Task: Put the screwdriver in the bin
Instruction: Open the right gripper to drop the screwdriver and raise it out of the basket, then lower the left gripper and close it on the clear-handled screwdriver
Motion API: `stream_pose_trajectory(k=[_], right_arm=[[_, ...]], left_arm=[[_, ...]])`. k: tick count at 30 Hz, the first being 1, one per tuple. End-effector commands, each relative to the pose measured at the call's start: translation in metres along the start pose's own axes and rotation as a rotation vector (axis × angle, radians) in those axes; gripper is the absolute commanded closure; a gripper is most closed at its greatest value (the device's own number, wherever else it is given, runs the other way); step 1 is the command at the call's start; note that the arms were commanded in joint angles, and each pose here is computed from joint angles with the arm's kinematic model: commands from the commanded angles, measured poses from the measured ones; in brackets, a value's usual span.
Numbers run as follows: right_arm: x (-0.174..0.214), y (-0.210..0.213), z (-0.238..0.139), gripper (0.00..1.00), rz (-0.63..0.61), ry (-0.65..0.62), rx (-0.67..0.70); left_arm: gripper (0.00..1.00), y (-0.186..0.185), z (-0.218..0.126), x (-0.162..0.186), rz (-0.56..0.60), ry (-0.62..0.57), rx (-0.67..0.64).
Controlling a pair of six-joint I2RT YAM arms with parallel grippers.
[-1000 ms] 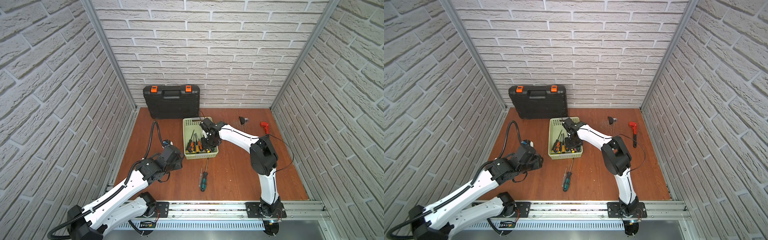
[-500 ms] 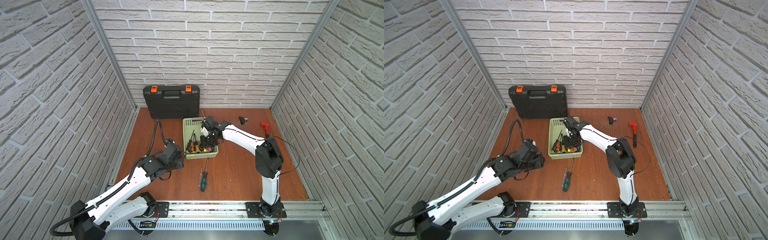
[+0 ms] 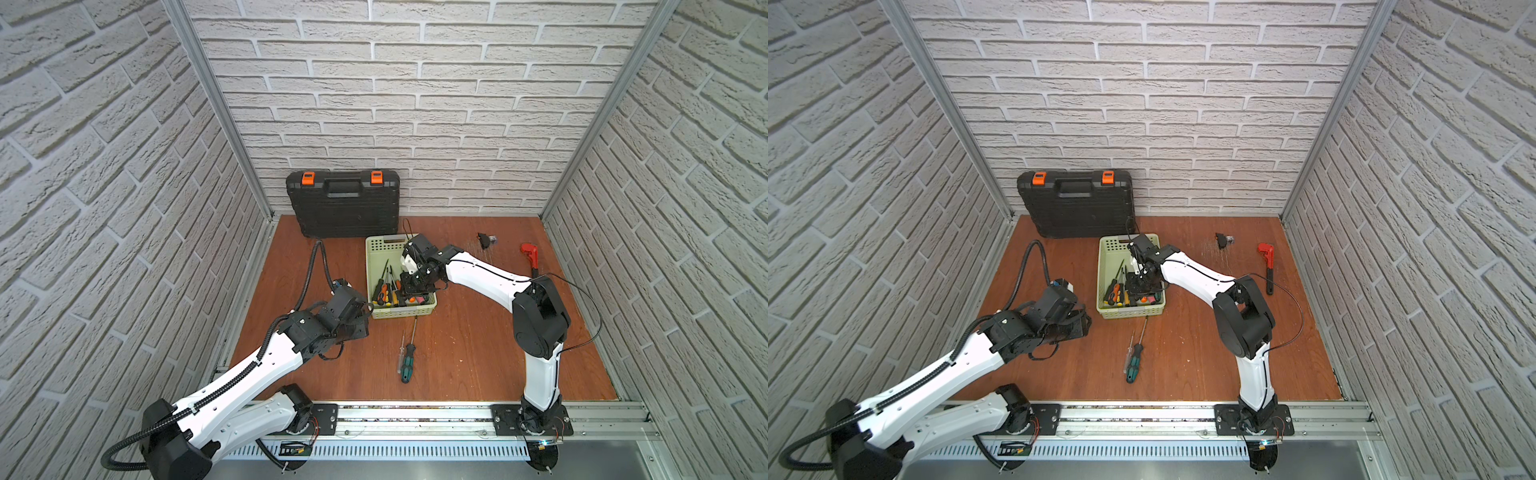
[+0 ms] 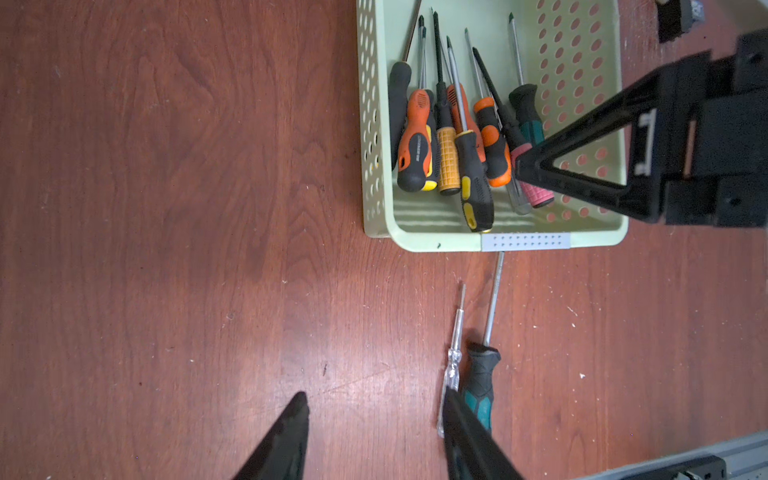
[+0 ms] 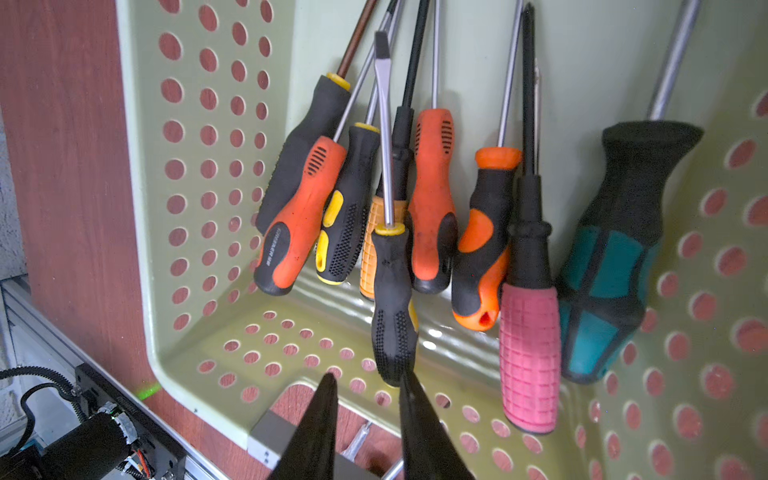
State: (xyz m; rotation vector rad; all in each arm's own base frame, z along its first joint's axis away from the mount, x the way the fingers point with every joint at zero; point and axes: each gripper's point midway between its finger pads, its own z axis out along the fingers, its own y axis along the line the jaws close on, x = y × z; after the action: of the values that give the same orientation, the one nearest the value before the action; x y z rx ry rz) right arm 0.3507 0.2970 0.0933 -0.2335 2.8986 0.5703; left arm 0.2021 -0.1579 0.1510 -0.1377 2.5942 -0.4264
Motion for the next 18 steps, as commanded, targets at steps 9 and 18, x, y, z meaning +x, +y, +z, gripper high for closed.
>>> stream_pose_trajectory(k=[9,18], right_arm=[[-0.011,0.027,-0.1,0.71,-0.094,-0.235,-0.091],[0.029,0.006,-0.124,0.7,-0.104,-0.259,-0.066]], left_arm=[[0.47,-0.038,0.026,0.071,0.105,0.195,0.109],[0.48,-0.067,0.065,0.097,0.278,0.234,0.054]])
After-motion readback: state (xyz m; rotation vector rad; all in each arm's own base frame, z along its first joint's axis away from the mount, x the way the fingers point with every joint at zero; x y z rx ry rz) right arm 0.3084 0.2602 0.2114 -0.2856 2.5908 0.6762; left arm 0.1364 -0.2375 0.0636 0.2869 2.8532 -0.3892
